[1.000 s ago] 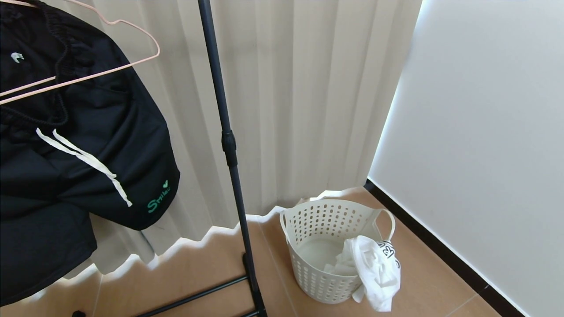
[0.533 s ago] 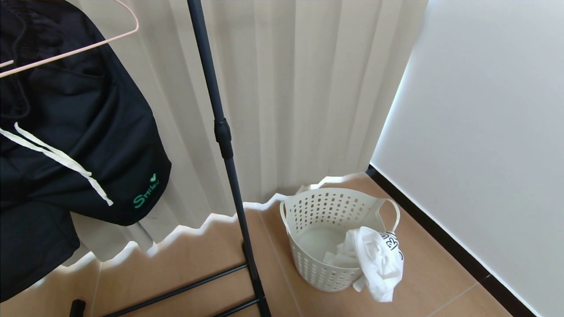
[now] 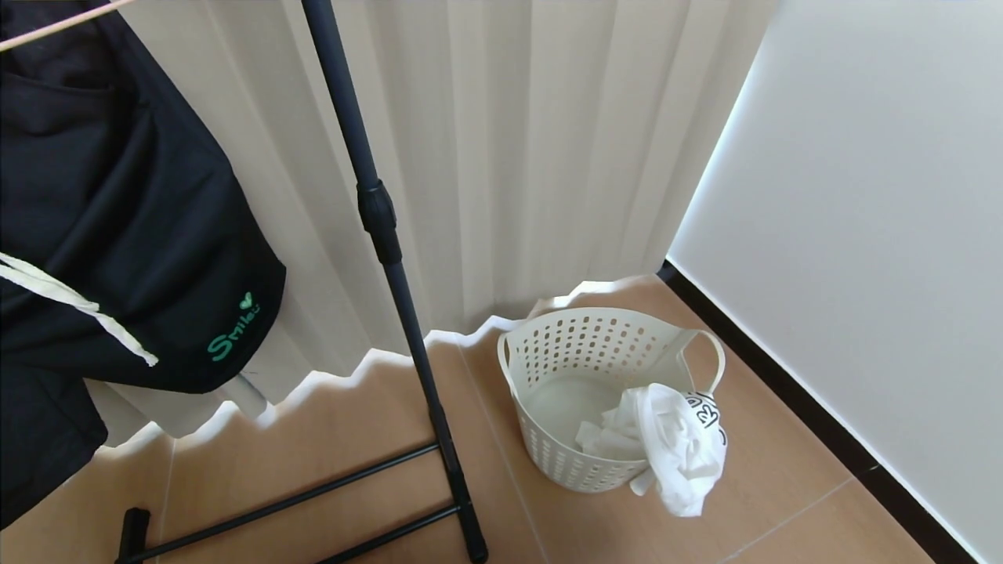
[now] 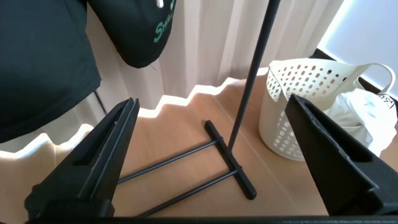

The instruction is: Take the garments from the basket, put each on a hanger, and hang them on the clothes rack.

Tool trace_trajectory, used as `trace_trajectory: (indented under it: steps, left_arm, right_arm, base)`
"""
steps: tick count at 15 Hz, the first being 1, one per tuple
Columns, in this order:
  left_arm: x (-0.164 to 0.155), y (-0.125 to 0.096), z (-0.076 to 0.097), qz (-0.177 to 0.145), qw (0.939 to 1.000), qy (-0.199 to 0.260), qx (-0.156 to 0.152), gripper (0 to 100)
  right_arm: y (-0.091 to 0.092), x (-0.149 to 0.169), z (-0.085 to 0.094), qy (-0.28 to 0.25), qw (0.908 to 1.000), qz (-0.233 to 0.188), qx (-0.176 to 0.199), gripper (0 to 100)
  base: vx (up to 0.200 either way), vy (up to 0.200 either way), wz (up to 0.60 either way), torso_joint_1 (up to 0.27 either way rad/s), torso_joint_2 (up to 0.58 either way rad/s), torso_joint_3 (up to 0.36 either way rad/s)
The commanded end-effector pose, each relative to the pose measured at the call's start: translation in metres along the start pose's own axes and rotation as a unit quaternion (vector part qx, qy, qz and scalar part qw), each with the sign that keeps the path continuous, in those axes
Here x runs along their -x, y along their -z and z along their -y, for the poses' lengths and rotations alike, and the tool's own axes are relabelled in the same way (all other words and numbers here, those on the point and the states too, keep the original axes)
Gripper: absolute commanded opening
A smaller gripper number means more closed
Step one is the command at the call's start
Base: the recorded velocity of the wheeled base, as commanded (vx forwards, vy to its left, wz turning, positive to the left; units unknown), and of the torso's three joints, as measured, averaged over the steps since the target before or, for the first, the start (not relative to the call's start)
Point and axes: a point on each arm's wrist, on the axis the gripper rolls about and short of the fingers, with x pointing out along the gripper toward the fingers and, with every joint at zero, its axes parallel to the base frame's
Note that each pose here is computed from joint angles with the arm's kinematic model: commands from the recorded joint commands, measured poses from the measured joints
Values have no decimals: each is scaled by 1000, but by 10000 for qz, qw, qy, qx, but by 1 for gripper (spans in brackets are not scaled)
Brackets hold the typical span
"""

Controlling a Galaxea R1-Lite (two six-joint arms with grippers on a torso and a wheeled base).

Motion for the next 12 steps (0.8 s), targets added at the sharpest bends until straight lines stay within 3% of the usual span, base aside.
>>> trace_trajectory:
  steps: [1, 12]
  left_arm:
    - [0, 0, 0, -4, 10000, -2, 2, 100]
    - [0, 0, 0, -4, 10000, -2, 2, 100]
  right_arm:
    - [0, 0, 0, -3, 10000, 0, 0, 100]
    - [-1, 0, 0, 27, 10000, 25, -16, 100]
  base:
    - [0, 0, 0, 2, -2, -198]
    - [0, 0, 0, 4, 3, -196]
